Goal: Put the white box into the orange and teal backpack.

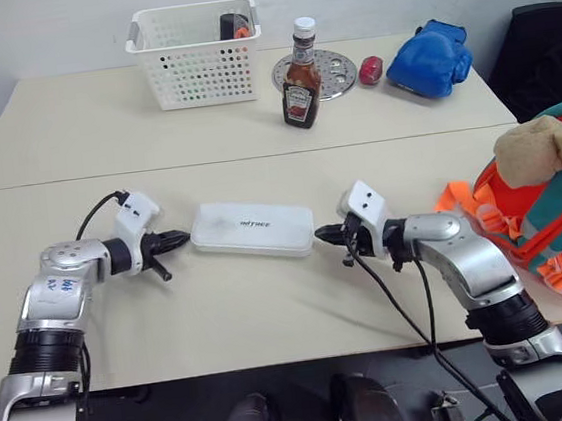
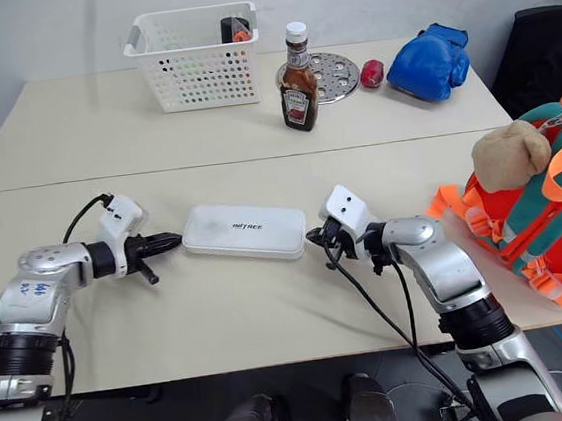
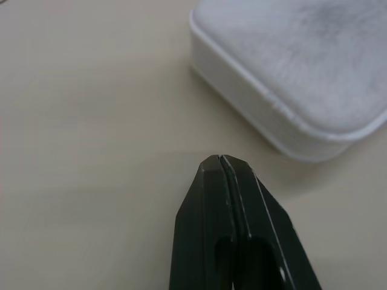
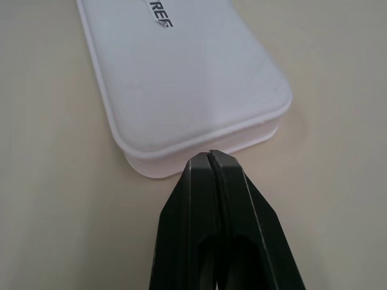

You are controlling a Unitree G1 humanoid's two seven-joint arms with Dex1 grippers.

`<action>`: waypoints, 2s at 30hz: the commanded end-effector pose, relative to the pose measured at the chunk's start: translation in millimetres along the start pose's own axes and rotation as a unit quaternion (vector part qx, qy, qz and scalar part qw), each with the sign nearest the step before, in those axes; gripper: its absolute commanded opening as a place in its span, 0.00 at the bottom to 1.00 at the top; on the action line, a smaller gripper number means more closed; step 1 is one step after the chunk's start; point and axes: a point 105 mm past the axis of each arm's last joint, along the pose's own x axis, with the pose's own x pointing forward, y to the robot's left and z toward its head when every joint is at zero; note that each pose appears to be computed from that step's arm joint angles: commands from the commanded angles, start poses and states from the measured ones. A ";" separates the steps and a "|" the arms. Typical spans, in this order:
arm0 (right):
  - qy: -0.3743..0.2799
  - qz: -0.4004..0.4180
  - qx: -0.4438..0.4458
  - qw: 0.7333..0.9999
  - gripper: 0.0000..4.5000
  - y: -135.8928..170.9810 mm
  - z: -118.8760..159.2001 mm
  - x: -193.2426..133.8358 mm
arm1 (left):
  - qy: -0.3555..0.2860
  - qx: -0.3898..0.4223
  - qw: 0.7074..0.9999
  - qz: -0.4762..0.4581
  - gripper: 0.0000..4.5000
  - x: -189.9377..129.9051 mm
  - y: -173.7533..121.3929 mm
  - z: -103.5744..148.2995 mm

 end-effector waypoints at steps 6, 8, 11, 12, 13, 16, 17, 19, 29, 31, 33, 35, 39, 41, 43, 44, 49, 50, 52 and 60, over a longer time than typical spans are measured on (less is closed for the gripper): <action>-0.004 -0.037 -0.043 0.998 0.00 -22.3 8.1 -0.3 | -0.032 -0.198 0.976 -0.081 0.33 -8.5 18.3 28.5; -0.002 -0.035 -0.050 0.998 0.00 -22.0 7.4 1.4 | -0.032 -0.223 0.969 -0.103 0.48 -7.0 16.4 35.0; -0.001 -0.032 -0.057 0.998 0.00 -20.6 7.0 3.1 | -0.043 -0.250 0.960 -0.117 0.70 -0.1 17.2 47.2; -0.001 -0.031 -0.058 0.998 0.00 -20.2 6.9 3.1 | -0.044 -0.252 0.959 -0.124 0.76 1.9 15.7 50.2; -0.001 -0.031 -0.058 0.998 0.00 -19.7 6.7 3.0 | -0.042 -0.258 0.955 -0.142 0.83 3.2 11.3 53.3; 0.001 -0.030 -0.063 0.998 0.00 -18.5 5.6 2.5 | -0.039 -0.273 0.943 -0.188 0.83 5.4 -0.5 62.3; 0.002 -0.030 -0.064 0.997 0.00 -18.2 5.0 2.1 | -0.031 -0.281 0.939 -0.198 0.83 8.2 -4.6 62.6; 0.003 -0.031 -0.066 0.997 0.00 -17.6 4.0 1.5 | -0.009 -0.288 0.934 -0.213 0.83 15.2 -12.3 59.6; 0.002 -0.031 -0.070 0.997 0.00 -12.9 1.6 -3.3 | 0.033 -0.289 0.922 -0.255 0.83 37.9 -33.2 62.7; 0.001 -0.033 -0.069 0.997 0.00 -13.1 1.9 -4.4 | 0.031 -0.289 0.921 -0.258 0.83 39.5 -33.8 66.5; 0.000 -0.035 -0.069 0.997 0.00 -13.6 1.5 -5.8 | 0.035 -0.288 0.920 -0.264 0.83 40.7 -35.3 68.5; 0.001 -0.039 -0.069 0.997 0.00 -14.5 0.5 -6.3 | 0.054 -0.277 0.923 -0.260 0.83 41.8 -34.9 63.1; -0.002 -0.044 -0.065 0.997 0.00 -15.1 1.4 -8.0 | 0.068 -0.253 0.940 -0.216 0.83 32.9 -16.5 55.3; -0.002 -0.046 -0.064 0.997 0.00 -15.2 0.7 -8.4 | 0.061 -0.252 0.943 -0.207 0.83 27.0 -9.7 57.2; -0.002 -0.047 -0.063 0.997 0.00 -14.7 -0.5 -8.6 | 0.057 -0.250 0.944 -0.206 0.83 23.5 -7.1 59.2; -0.002 -0.048 -0.062 0.997 0.00 -14.5 -1.0 -8.6 | 0.056 -0.249 0.944 -0.208 0.83 23.1 -7.1 60.1; 0.000 -0.047 -0.061 0.997 0.00 -13.0 -3.9 -7.3 | 0.060 -0.251 0.937 -0.235 0.83 33.7 -19.1 61.0; 0.000 -0.046 -0.061 0.997 0.00 -12.9 -4.0 -7.2 | 0.060 -0.253 0.934 -0.243 0.83 36.6 -22.8 61.3; 0.001 -0.046 -0.061 0.997 0.00 -13.0 -4.0 -7.1 | 0.057 -0.257 0.929 -0.259 0.83 42.2 -29.8 63.1; 0.002 -0.041 -0.074 0.996 0.00 -12.8 -2.7 -8.5 | 0.028 -0.269 0.909 -0.318 0.83 61.4 -55.9 83.5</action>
